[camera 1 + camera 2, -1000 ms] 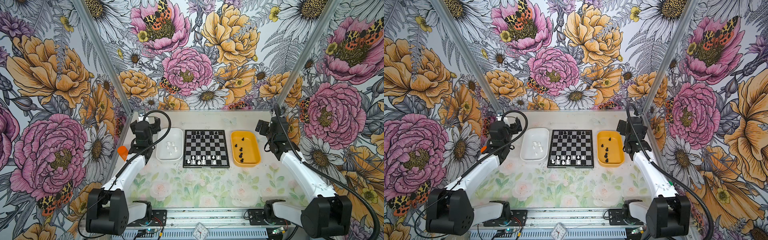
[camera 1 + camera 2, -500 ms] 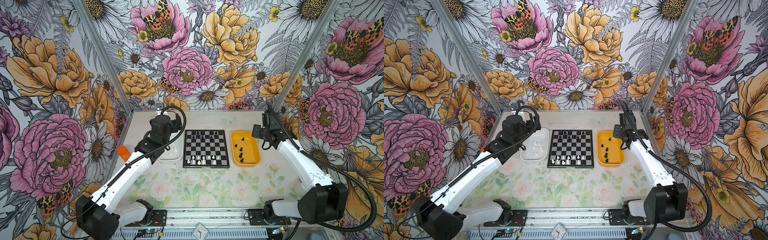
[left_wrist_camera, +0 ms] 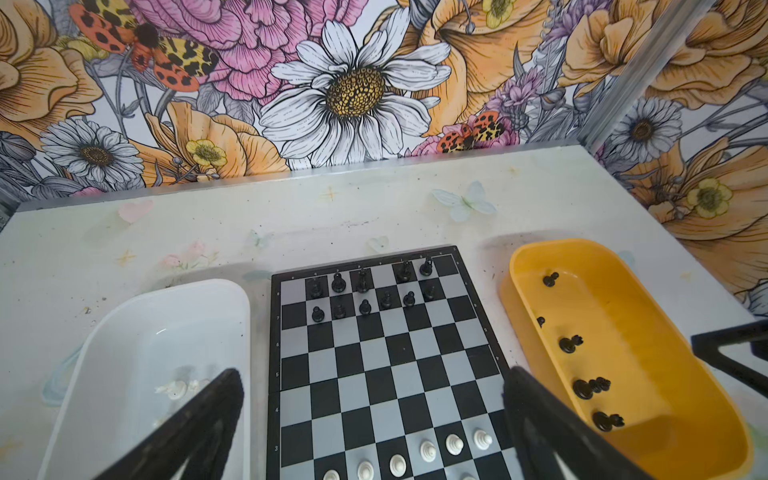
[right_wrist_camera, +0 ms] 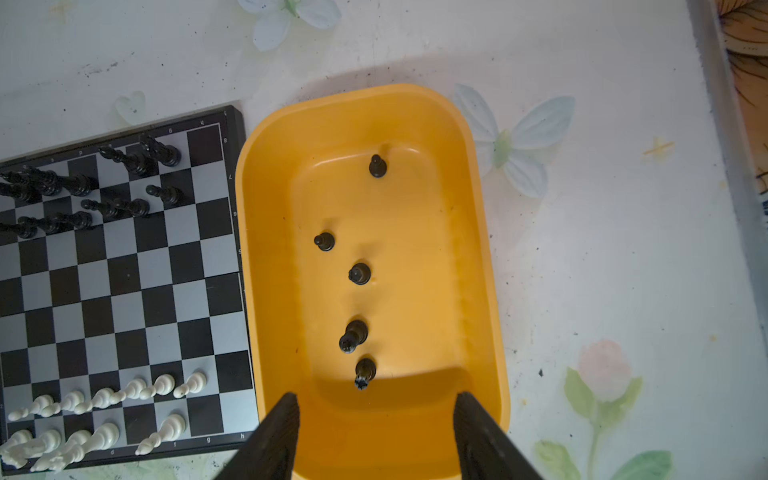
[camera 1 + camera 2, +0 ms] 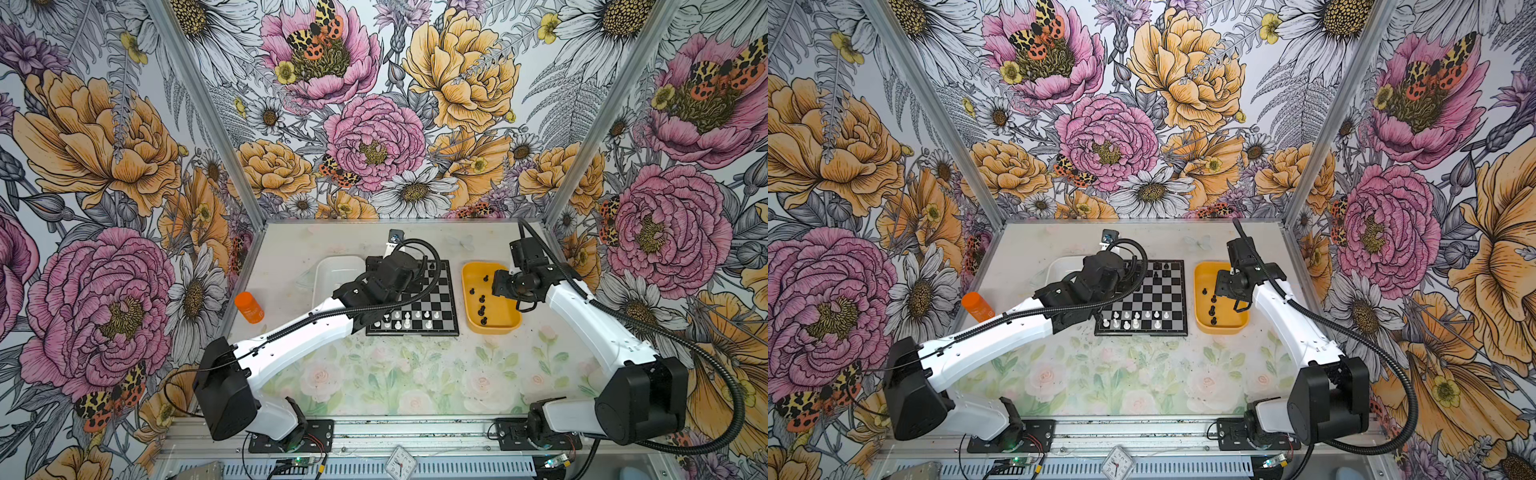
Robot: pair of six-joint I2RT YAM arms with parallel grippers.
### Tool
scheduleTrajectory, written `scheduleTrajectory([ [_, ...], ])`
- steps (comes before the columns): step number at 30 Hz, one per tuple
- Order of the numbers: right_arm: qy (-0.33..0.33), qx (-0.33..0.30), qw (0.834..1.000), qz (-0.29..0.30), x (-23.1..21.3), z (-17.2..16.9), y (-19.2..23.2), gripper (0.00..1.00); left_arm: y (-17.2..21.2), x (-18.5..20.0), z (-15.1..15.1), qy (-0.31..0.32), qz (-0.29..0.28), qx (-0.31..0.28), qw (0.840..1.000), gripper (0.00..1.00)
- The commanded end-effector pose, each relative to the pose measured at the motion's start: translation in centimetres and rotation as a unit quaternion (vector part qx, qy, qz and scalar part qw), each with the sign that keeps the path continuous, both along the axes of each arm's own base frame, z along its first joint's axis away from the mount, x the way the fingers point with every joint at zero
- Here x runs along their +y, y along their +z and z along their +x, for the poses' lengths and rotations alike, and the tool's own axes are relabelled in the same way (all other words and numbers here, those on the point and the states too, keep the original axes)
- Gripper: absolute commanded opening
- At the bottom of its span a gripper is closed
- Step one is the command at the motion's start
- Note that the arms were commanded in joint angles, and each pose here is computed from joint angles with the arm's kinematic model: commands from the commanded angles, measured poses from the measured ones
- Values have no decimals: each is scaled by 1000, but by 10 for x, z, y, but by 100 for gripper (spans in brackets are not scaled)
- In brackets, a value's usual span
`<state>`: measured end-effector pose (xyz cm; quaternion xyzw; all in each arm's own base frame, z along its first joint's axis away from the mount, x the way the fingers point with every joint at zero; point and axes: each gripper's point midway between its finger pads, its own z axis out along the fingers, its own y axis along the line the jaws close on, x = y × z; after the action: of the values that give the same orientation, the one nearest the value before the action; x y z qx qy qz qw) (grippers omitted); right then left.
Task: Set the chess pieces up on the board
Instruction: 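Raise the left arm over the chessboard while the right arm moves over the yellow tray, then lower the open right gripper toward a black piece in the yellow tray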
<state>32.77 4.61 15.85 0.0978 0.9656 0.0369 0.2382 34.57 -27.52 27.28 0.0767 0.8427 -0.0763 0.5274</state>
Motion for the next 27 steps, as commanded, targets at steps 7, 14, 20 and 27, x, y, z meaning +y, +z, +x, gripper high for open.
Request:
scheduleTrajectory([
  [7, 1, 45, 999, 12, 15, -7, -18, 56, 3, -28, 4, -56, -20, 17, 998, 99],
  [14, 3, 42, 999, 6, 14, -9, -16, 58, 5, -22, 7, -51, -30, 13, 998, 99],
  [20, 7, 52, 999, 2, 15, -8, -20, 60, 15, -12, 6, -41, -45, 2, 998, 99],
  [27, 8, 56, 998, -2, 14, -9, -22, 61, 22, 1, 3, -28, -58, -6, 998, 99],
])
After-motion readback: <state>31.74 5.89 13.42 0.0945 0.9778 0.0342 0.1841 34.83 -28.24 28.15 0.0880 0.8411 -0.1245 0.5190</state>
